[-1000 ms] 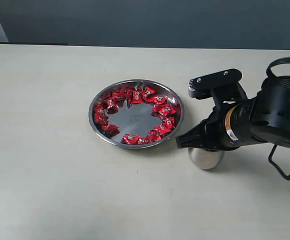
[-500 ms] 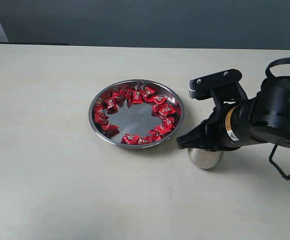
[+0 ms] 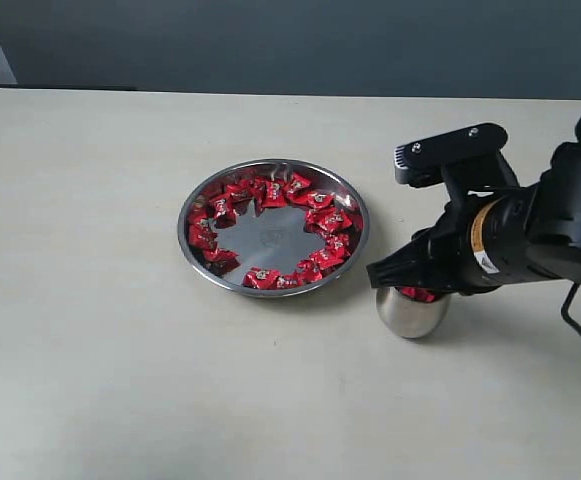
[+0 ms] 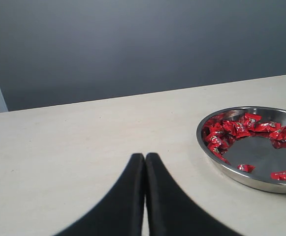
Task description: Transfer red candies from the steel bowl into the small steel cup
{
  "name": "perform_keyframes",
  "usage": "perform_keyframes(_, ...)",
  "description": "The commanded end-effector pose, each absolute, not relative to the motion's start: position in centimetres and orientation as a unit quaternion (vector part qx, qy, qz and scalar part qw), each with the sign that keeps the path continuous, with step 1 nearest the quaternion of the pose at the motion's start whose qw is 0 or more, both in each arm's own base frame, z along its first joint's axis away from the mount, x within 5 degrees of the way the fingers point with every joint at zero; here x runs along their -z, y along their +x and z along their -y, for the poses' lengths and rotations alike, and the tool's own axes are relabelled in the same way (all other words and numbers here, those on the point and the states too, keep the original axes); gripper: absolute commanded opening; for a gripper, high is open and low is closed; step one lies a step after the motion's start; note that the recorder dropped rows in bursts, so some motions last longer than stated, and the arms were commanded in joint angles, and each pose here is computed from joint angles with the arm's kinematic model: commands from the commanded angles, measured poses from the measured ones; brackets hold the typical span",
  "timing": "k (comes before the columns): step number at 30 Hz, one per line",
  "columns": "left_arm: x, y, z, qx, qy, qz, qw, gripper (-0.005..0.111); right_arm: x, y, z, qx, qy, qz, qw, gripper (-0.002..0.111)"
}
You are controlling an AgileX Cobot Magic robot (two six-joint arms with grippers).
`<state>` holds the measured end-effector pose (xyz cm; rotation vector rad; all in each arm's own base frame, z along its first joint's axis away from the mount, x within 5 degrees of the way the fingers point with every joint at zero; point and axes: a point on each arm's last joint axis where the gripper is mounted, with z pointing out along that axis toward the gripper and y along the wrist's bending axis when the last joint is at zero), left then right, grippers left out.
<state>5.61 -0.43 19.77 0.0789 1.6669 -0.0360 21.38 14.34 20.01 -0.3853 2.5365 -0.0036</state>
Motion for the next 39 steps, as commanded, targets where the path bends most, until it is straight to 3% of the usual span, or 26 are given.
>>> perform_keyframes(1, -19.7, 5.6, 0.4, 0.017, 0.034, -0.738, 0.673, 0.002, -20.3, 21.3, -13.9, 0.011, -0.149, -0.946, 0.286, 0.034)
perform_keyframes(14, -19.7, 5.6, 0.4, 0.017, 0.034, -0.738, 0.673, 0.002, -20.4, 21.4, -14.1, 0.009, -0.163, -0.942, 0.294, 0.034)
perform_keyframes(20, -19.7, 5.6, 0.4, 0.017, 0.034, -0.738, 0.673, 0.002, -22.6, 22.6, -16.2, -0.075, -0.188, -0.908, 0.368, 0.033)
perform_keyframes(21, -19.7, 5.6, 0.4, 0.017, 0.034, -0.738, 0.674, 0.002, -23.0, 22.9, -16.9, -0.1, -0.194, -0.897, 0.384, 0.032)
perform_keyframes(26, -19.7, 5.6, 0.4, 0.017, 0.034, -0.738, 0.674, 0.002, -24.2, 24.5, -20.3, -0.212, -0.224, -0.843, 0.44, 0.0)
perform_keyframes(30, -19.7, 5.6, 0.4, 0.017, 0.034, -0.738, 0.674, 0.002, -25.2, 26.1, -22.3, -0.263, -0.217, -0.818, 0.463, 0.001)
perform_keyframes(39, -19.7, 5.6, 0.4, 0.017, 0.034, -0.738, 0.674, 0.002, -26.5, 27.3, -22.9, -0.341, -0.067, -0.825, 0.446, 0.0)
